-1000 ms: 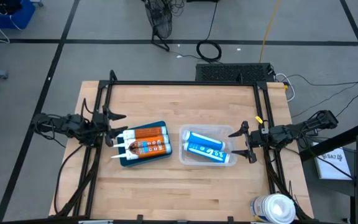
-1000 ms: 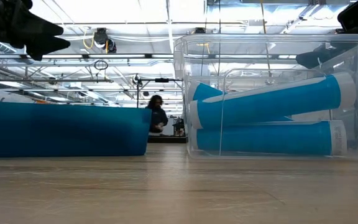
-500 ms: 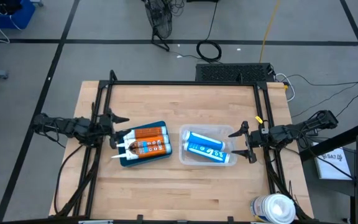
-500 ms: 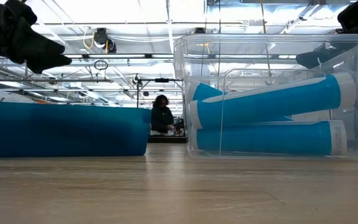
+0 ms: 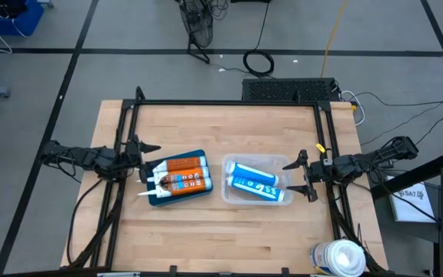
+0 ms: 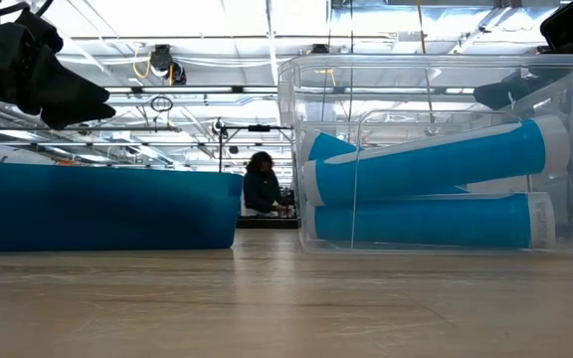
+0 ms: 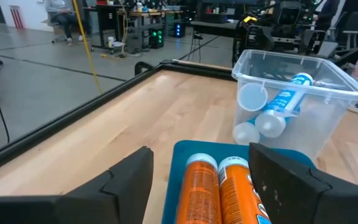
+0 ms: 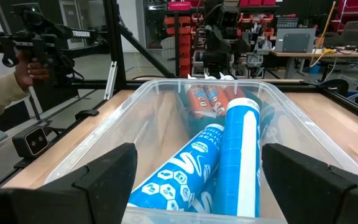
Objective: Pick & place silicon tubes, Sealant and Lysol wipes
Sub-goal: Return to Home Position
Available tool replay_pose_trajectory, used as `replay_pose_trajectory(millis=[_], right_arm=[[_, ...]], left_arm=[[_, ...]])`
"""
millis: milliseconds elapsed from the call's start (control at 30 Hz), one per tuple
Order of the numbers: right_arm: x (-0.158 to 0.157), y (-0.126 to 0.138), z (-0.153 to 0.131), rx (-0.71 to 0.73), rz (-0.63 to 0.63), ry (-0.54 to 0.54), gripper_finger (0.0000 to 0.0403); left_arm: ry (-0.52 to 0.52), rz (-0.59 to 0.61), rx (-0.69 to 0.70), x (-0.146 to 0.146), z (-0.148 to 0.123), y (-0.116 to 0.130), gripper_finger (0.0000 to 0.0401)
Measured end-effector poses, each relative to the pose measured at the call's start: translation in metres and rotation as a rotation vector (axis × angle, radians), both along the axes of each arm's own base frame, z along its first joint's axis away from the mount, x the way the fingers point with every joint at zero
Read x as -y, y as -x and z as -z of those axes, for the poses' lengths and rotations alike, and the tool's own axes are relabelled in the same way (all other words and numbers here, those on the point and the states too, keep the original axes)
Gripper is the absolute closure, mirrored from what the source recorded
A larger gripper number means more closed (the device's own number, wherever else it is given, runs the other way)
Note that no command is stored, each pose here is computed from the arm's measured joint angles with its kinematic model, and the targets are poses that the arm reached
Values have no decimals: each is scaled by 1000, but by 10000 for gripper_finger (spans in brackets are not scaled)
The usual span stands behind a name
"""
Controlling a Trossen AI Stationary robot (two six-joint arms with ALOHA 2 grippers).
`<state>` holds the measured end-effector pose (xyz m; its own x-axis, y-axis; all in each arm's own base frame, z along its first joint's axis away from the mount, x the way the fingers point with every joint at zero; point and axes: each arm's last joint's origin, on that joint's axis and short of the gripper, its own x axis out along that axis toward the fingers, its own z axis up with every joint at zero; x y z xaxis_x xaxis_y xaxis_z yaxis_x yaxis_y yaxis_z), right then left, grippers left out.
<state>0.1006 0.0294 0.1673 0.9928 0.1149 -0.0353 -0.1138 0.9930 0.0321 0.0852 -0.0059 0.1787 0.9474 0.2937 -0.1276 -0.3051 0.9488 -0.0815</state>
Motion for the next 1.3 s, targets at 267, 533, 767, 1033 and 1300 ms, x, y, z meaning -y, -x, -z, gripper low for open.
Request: replay_pose_trajectory(millis=[267, 533, 767, 1033, 1300], right_arm=[[0, 0, 0, 0, 0, 0, 78], [0, 0, 0, 0, 0, 0, 78], [0, 0, 0, 0, 0, 0, 78], [0, 0, 0, 0, 0, 0, 78], [0, 0, 0, 0, 0, 0, 78]], left_arm=[[4, -2, -8, 0, 1, 0, 133], [64, -19, -36, 0, 6, 1, 148], [68, -19, -28, 0, 5, 1, 146], [63, -18, -29, 0, 5, 1, 132], [64, -17, -28, 0, 5, 1, 130]])
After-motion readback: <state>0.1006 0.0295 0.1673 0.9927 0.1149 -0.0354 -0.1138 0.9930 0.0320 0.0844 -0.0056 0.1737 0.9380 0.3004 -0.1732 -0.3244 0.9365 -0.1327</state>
